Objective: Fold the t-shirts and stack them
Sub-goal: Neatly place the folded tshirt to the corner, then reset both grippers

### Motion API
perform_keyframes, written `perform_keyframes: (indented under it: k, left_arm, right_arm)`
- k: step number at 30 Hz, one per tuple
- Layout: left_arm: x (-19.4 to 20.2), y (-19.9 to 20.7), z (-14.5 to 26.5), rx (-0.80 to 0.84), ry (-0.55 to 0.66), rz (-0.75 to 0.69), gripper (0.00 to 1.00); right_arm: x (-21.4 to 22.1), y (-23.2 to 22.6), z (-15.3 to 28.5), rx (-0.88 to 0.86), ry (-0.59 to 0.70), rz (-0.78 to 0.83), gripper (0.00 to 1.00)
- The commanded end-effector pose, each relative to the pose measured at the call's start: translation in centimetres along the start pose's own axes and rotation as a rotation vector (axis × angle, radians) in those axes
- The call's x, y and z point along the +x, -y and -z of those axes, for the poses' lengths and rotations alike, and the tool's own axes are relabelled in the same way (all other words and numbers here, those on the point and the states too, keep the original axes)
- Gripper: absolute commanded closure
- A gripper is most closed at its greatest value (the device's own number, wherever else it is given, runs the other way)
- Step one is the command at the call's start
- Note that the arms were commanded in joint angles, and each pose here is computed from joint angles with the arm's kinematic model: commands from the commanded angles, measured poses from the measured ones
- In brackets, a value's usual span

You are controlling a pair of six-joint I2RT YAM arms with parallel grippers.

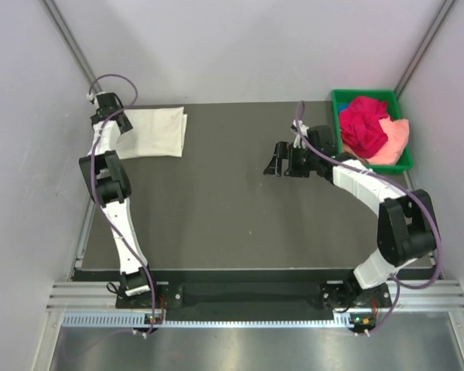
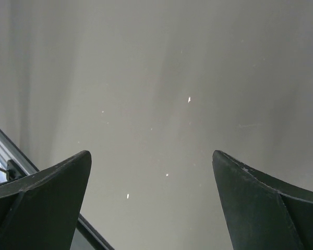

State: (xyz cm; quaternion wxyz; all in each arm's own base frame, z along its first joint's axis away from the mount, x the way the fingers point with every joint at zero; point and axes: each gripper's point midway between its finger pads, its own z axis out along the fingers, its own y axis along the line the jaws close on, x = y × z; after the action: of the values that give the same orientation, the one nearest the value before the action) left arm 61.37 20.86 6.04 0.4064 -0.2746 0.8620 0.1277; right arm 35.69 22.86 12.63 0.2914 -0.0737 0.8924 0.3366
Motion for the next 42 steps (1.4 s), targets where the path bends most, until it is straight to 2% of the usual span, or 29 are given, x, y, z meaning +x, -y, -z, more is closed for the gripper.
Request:
perform_keyframes:
  k: [1,2,3,4,6,8,11,15,18,19,20,21,23,27,29,33,42]
  left_arm:
    - [-6.2,-0.3,6.8,0.032,0.102,0.130,0.29]
    - [-7.5,0.0,8.8,0.054,0.127,0.151,0.27]
    - [-8.1,1.1,9.5,0.107,0.154,0.176,0.12]
    - [-5.2,2.0,9.4,0.163,0.083,0.187,0.01]
    - [-4.1,6.3,12.2,0.364,0.022,0.207,0.03]
    - [-1.6,10.1,14.0,0.474,-0.068,0.174,0.02]
    - [0.9,12.8,16.1,0.517,-0.140,0.103,0.01]
    - [3.3,18.2,22.7,0.671,-0.147,-0.018,0.01]
    - [8.1,22.6,30.5,0.860,-0.197,-0.128,0.01]
    - [7.7,23.1,34.0,0.920,-0.158,-0.153,0.01]
    - [9.4,24.6,37.3,0.991,-0.151,-0.218,0.01]
    - [11.5,24.6,38.5,1.013,-0.172,-0.254,0.01]
    - [12.0,25.4,44.6,1.144,-0.113,-0.294,0.01]
    - [14.8,24.2,51.3,1.312,-0.147,-0.290,0.01]
    - [14.2,23.2,54.9,1.385,-0.101,-0.273,0.01]
    - [13.3,21.1,58.0,1.455,-0.025,-0.237,0.01]
    - [13.6,19.5,59.0,1.471,-0.010,-0.217,0.01]
  right_arm:
    - [-2.8,-2.3,3.6,0.010,0.095,0.086,0.00]
    - [-2.7,-2.7,4.0,0.013,0.088,0.097,0.00]
    - [-3.0,-3.2,4.9,0.020,0.101,0.111,0.00]
    - [-2.9,-3.0,5.4,0.046,0.107,0.116,0.00]
    - [-3.5,-3.4,7.2,0.065,0.160,0.128,0.00]
    - [-3.6,-3.5,8.7,0.092,0.195,0.129,0.00]
    - [-3.3,-3.8,10.1,0.101,0.199,0.126,0.00]
    - [-3.5,-4.7,12.8,0.114,0.252,0.132,0.00]
    - [-3.3,-3.8,14.6,0.196,0.286,0.095,0.00]
    - [-3.5,-3.9,15.2,0.209,0.300,0.082,0.00]
    - [-3.5,-4.2,16.1,0.211,0.321,0.075,0.00]
    - [-3.1,-4.1,16.3,0.213,0.324,0.067,0.00]
    - [-3.1,-4.8,17.8,0.190,0.376,0.072,0.00]
    - [-2.3,-5.1,19.9,0.190,0.441,0.048,0.00]
    - [-2.0,-5.3,21.3,0.196,0.477,0.042,0.00]
    - [-1.5,-5.4,23.1,0.201,0.531,0.029,0.00]
    - [-1.5,-6.2,25.6,0.180,0.620,0.029,0.00]
